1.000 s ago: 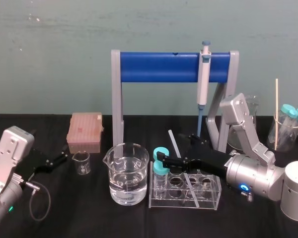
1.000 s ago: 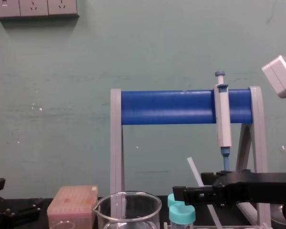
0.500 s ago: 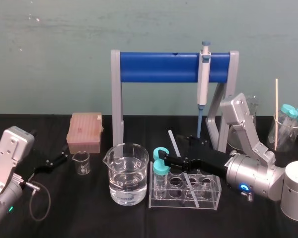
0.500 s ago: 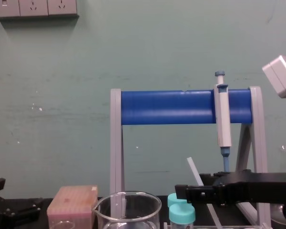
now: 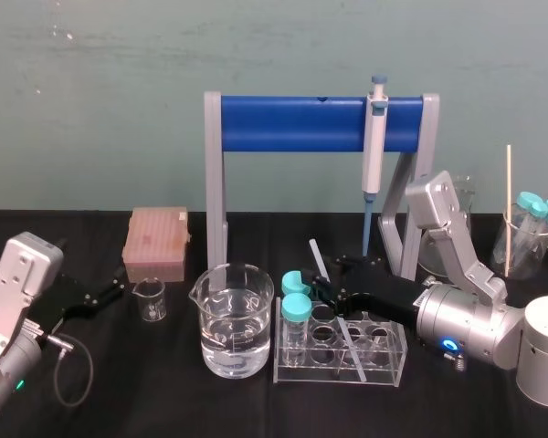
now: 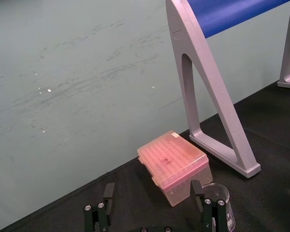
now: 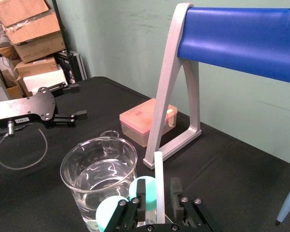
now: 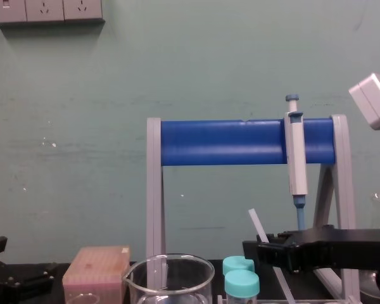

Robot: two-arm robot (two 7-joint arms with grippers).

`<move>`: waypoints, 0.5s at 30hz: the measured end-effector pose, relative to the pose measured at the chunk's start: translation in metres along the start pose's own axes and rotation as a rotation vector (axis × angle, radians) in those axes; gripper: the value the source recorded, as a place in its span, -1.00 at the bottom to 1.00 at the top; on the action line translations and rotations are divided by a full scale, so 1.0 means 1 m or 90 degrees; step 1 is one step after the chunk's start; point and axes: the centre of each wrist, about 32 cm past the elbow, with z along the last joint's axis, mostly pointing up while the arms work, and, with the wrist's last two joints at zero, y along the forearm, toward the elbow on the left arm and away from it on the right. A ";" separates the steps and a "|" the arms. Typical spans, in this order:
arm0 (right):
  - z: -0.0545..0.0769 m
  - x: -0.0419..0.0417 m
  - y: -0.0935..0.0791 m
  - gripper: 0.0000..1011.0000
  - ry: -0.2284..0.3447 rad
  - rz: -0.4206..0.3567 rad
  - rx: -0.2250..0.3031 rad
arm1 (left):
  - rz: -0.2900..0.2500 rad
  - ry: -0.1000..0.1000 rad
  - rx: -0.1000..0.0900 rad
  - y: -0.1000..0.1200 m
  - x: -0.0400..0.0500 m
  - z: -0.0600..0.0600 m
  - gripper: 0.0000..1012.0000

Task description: Pick up the stirring rod with one hand, then place it down.

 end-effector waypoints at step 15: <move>-0.001 -0.0003 0.000 -0.86 -0.001 -0.003 0.005 | 0.000 0.000 0.000 0.000 0.0000 0.000 0.98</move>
